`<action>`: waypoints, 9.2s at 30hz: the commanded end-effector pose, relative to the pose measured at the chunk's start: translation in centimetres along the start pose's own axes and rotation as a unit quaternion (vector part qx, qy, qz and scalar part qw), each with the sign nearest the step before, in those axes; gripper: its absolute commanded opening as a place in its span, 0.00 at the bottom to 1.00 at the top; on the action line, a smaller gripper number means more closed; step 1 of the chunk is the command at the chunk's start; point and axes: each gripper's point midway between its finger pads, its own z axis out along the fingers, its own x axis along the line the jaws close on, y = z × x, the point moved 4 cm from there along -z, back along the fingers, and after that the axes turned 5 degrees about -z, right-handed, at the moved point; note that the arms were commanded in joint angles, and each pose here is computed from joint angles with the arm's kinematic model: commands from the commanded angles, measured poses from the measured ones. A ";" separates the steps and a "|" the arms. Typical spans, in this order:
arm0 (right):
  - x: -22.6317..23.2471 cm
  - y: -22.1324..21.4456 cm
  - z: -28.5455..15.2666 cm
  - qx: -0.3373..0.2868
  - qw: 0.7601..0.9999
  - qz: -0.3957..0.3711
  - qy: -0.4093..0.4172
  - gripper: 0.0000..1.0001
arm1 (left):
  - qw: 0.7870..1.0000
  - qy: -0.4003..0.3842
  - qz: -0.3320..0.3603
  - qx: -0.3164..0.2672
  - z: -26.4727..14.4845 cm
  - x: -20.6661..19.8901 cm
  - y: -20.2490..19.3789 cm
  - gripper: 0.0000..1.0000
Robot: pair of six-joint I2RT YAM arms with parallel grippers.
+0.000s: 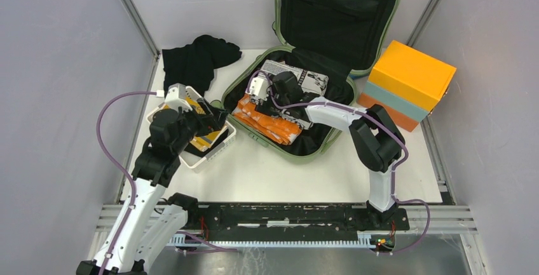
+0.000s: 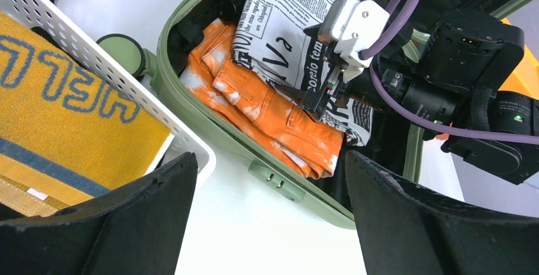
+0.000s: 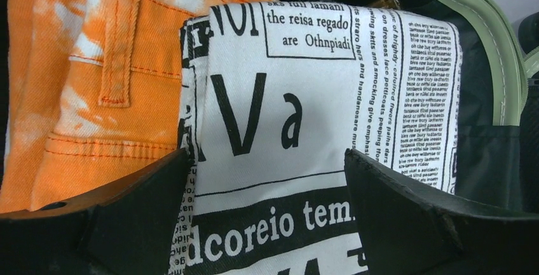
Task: Open, take out, and arrange the luggage
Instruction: Pick up the clothes from the luggage, then place the clothes in the bin.
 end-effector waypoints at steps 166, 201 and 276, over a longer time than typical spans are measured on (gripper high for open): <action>2.3 2.3 -15.6 -0.307 0.918 0.239 0.069 0.92 | 0.859 0.349 0.350 0.133 0.9 8.9 9.3 0.02; 4.3 2.9 -15.8 -0.313 0.916 0.232 0.099 0.93 | 0.745 0.476 0.410 0.224 6.4 19.7 8.8 0.12; 5.2 1.7 -15.3 -0.298 0.923 0.221 0.103 0.94 | 0.801 0.069 0.454 0.385 2.3 10.9 -7.1 0.15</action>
